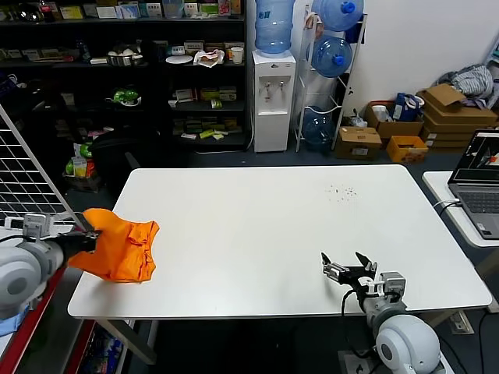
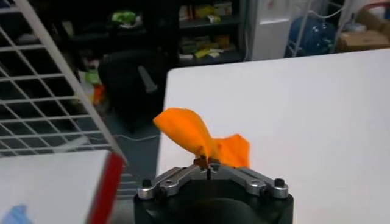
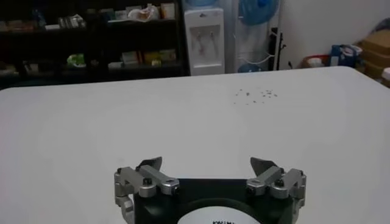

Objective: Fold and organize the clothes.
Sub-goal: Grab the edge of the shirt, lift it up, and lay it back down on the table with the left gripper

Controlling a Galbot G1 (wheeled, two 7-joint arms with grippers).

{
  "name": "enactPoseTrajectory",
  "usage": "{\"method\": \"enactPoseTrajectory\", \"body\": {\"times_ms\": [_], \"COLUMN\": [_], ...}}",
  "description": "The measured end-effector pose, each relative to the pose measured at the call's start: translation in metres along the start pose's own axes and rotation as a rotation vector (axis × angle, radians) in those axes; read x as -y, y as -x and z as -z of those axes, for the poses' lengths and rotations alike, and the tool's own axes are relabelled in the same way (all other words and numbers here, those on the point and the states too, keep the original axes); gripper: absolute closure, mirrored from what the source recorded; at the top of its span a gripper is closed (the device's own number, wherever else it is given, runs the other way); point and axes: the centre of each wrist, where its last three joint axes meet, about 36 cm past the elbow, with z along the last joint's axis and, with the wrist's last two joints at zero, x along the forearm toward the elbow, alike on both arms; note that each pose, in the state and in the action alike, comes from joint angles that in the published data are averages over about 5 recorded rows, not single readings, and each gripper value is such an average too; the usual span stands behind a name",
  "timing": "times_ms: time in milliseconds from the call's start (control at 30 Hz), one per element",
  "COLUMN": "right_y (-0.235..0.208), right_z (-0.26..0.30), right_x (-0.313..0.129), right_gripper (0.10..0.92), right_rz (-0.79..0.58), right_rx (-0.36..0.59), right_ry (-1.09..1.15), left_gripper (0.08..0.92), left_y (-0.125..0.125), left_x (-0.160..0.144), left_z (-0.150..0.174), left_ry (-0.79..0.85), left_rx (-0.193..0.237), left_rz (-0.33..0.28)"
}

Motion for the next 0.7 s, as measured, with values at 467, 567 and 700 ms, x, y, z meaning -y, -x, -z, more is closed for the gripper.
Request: {"method": "enactPoseTrajectory", "body": {"times_ms": [467,567,700], "right_y": [-0.014,-0.015,-0.014], "right_z": [-0.008,-0.007,-0.006], "right_x": [-0.002,0.0,0.001], "right_gripper": [0.101,0.101,0.101], "right_rz": [-0.059,-0.069,-0.075], "right_rx": [-0.01,-0.009,-0.009], "right_ry": [0.03,0.033,0.037], "left_gripper": [0.907,0.907,0.907], "left_y": [0.053,0.069,0.088], "left_x": [0.145,0.183,0.233], "left_z": [0.007,0.015,0.021], "left_ry": [-0.305,-0.317,-0.312], "left_rx": [-0.024,-0.035,-0.062], "left_rz": [-0.293,-0.351,-0.401]}}
